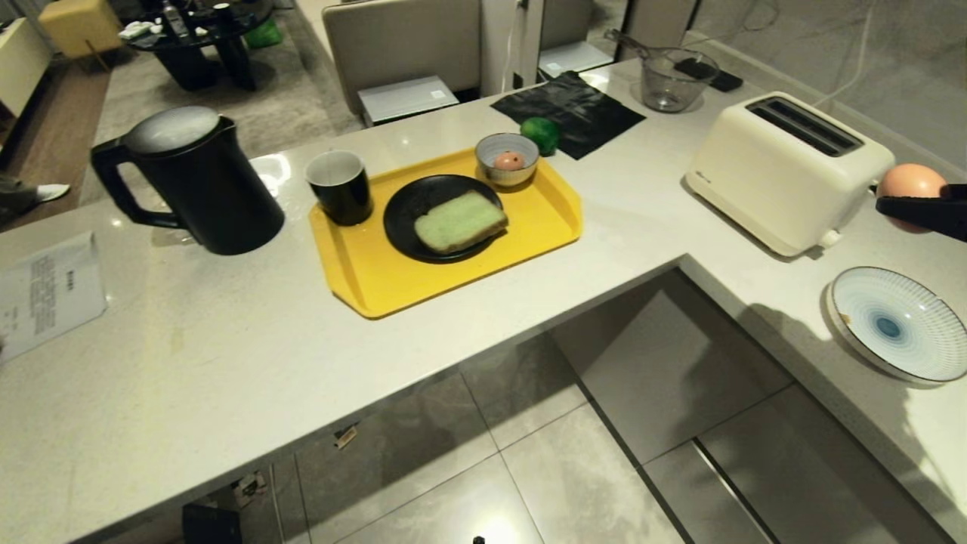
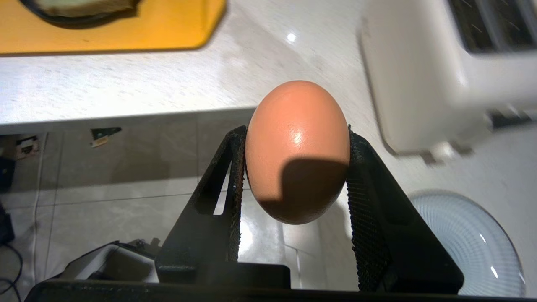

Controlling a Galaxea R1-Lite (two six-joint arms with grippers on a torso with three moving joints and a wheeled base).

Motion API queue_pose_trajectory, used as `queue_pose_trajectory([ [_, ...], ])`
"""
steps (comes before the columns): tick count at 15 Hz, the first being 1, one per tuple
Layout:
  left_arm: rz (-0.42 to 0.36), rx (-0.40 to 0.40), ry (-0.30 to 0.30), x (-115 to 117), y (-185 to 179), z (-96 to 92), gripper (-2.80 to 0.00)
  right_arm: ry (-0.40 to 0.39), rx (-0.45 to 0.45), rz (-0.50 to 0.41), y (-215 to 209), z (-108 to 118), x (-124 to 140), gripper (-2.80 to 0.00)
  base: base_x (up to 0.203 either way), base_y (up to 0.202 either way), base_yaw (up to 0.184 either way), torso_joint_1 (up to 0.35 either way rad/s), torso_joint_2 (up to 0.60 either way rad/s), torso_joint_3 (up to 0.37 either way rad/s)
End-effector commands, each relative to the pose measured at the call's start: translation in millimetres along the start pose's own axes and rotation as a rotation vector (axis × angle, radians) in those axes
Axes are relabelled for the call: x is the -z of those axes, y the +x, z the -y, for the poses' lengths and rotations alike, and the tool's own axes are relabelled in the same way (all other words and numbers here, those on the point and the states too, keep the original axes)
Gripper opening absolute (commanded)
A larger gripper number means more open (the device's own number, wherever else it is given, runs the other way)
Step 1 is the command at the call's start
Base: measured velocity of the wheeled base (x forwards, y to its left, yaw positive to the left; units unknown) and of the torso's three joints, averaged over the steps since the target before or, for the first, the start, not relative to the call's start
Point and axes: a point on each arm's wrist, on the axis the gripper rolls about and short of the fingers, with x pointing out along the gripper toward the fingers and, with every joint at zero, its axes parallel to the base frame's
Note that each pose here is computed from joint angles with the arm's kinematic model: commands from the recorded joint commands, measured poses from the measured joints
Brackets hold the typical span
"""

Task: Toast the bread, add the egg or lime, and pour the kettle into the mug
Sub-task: Put the egg in the bowl

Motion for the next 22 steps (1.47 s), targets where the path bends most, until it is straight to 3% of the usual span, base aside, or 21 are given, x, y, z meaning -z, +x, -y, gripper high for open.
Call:
queue_pose_trajectory([
  [1, -0.001, -0.001, 0.0, 0, 0, 0.0, -2.8, -0.003, -0.002, 0.005, 0, 0, -1, -2.8, 0.001, -0.01, 0.171, -0.002, -0.01, 0.002],
  [8, -0.003, -0.001, 0.0, 0, 0, 0.0, -2.8, -0.003, -0.008, 0.003, 0, -1, 0, -2.8, 0.0, -0.006, 0.139, 0.001, 0.0, 0.005],
  [11, -0.002, -0.001, 0.0, 0, 0, 0.0, -2.8, -0.002, -0.023, 0.009, -1, -2, -1, -2.8, 0.0, 0.0, 0.0, 0.0, 0.0, 0.0],
  [16, -0.001, -0.001, 0.0, 0, 0, 0.0, -2.8, -0.011, -0.144, 0.02, 11, -9, -3, -2.8, 0.0, 0.0, 0.0, 0.0, 0.0, 0.0],
  [22, -0.002, 0.0, 0.0, 0, 0, 0.0, -2.8, 0.012, -0.127, -0.029, 45, -3, -2, -2.8, 0.0, 0.0, 0.0, 0.0, 0.0, 0.0],
])
